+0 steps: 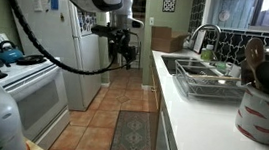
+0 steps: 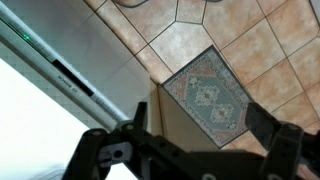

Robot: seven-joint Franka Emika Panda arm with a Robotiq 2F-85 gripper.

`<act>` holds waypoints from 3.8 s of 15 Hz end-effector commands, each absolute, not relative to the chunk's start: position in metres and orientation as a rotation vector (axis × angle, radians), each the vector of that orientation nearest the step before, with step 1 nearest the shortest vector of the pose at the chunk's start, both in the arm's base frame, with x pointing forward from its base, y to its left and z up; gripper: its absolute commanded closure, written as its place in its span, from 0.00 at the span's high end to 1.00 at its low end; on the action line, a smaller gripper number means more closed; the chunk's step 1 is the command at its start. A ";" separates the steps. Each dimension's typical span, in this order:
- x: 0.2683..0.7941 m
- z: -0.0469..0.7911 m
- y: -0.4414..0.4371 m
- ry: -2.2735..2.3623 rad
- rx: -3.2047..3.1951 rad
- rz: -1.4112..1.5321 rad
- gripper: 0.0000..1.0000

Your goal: Remove the silver spatula from the holder and put it on the counter.

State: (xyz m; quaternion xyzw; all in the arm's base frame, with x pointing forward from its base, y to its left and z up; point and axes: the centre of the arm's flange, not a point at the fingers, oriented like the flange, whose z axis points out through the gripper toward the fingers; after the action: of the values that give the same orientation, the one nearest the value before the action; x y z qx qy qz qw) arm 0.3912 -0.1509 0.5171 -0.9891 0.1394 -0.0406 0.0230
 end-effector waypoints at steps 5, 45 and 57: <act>0.398 0.553 -0.256 1.006 -2.997 -0.464 1.00; 0.401 0.545 -0.440 1.873 -2.898 -1.035 1.00; 0.419 0.532 -0.459 1.967 -2.747 -1.151 0.72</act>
State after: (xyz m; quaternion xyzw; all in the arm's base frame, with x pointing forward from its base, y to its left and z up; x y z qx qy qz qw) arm 0.4147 -0.4528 0.5366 -0.7638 0.5286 -0.3040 -0.2115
